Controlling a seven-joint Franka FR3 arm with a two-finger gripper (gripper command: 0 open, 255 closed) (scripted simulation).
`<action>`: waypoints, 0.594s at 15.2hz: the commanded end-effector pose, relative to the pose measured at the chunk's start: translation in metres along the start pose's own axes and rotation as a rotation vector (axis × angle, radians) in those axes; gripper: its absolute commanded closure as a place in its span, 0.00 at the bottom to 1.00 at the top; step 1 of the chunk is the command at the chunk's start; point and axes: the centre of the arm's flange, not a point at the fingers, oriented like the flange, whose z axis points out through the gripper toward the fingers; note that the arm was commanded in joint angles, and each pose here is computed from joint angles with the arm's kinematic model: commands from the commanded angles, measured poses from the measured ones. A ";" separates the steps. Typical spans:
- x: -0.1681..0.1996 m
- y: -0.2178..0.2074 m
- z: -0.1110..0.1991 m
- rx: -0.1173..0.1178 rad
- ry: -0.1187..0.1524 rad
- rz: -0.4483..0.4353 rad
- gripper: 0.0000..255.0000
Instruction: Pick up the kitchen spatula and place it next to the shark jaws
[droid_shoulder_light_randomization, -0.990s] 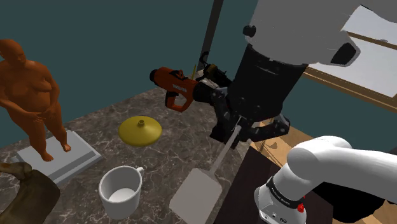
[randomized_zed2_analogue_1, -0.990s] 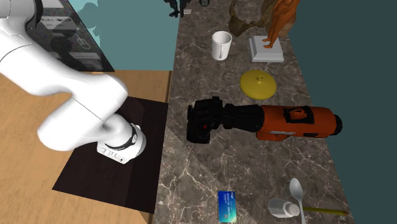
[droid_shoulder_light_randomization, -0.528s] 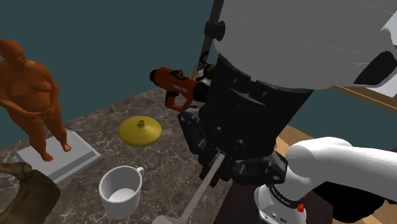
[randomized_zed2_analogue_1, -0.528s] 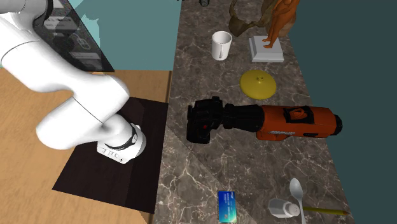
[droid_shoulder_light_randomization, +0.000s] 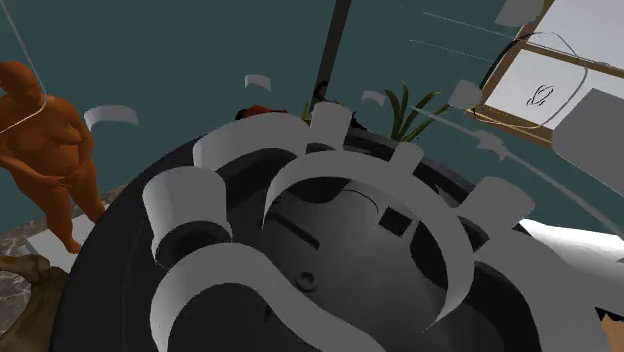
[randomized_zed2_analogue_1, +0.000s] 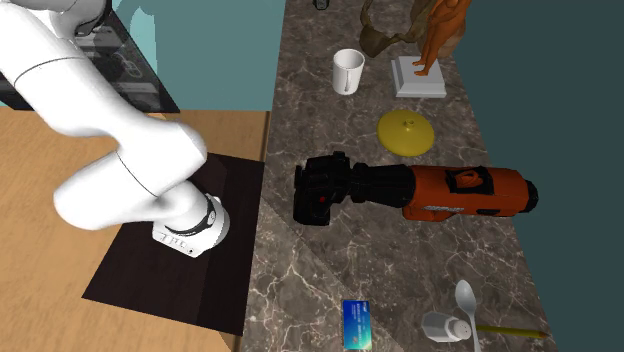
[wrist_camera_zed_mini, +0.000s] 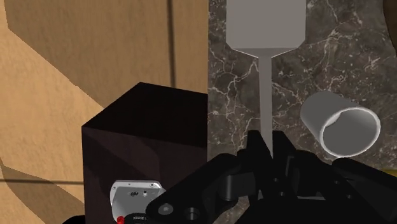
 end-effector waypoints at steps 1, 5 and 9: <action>-0.028 0.000 0.000 -0.001 -0.002 0.001 1.00; -0.081 0.003 -0.004 -0.001 -0.002 0.001 1.00; -0.105 0.004 0.005 -0.001 -0.002 0.001 1.00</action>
